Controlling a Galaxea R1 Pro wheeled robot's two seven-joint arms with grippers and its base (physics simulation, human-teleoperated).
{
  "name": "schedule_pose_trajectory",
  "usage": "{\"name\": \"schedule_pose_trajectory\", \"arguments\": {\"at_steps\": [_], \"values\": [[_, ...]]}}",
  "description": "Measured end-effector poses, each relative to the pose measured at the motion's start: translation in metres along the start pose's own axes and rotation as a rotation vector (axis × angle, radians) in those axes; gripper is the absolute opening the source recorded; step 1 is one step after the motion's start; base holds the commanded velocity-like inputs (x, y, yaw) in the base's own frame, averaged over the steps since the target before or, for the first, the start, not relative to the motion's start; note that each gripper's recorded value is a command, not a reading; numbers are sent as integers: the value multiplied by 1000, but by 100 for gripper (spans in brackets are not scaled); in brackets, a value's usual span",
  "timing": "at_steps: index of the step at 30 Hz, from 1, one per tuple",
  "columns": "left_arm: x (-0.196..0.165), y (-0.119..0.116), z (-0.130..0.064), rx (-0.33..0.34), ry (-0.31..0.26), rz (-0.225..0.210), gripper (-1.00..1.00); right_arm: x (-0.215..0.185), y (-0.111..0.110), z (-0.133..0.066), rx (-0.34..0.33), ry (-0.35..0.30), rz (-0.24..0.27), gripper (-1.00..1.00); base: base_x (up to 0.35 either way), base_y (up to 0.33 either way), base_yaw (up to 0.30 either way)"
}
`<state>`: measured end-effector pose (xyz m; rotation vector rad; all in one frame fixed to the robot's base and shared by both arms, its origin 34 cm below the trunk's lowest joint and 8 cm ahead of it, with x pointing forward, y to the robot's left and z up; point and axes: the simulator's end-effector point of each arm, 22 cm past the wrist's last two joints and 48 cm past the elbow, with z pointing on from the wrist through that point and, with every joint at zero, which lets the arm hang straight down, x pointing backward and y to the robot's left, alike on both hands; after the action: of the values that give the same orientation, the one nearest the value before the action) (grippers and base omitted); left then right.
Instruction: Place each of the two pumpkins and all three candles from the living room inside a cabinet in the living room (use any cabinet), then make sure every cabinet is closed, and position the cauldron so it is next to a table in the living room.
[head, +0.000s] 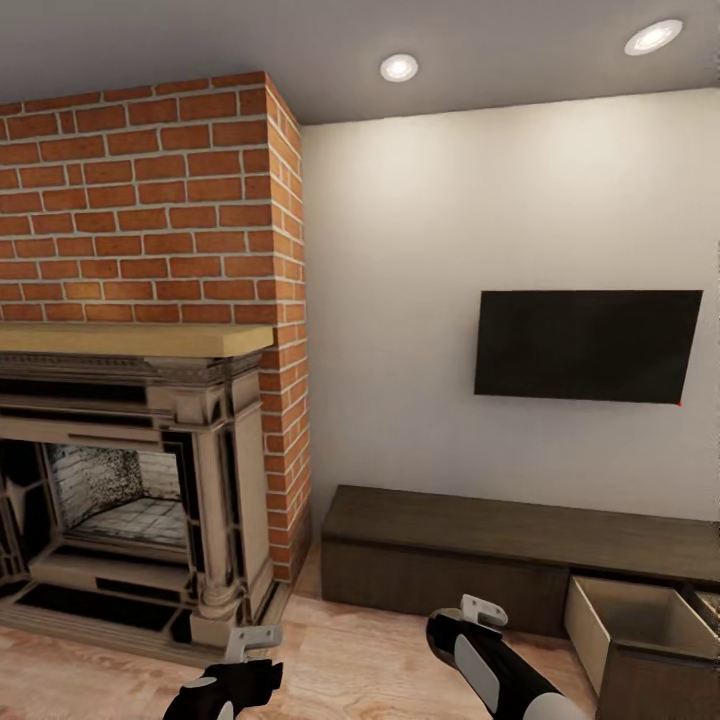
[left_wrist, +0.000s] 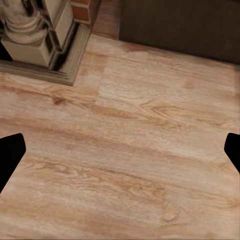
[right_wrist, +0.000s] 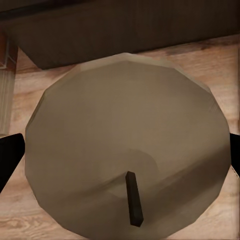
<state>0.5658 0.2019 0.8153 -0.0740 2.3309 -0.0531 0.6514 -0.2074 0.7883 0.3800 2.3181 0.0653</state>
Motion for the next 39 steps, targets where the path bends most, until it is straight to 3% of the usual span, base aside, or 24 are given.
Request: {"name": "schedule_pose_trajectory", "arguments": {"at_steps": [7, 26, 39], "values": [[0, 1, 0, -4, 0, 0, 100, 0, -1, 0, 2, -2, 3, -100, 0, -275, -77], [-1, 1, 0, -5, -2, 0, 100, 1, -3, 1, 5, 3, 4, -100, 0, -275, -270], [-1, 1, 0, -6, -2, 0, 100, 1, -3, 1, 5, 1, 3, -100, 0, -275, -34]]}}
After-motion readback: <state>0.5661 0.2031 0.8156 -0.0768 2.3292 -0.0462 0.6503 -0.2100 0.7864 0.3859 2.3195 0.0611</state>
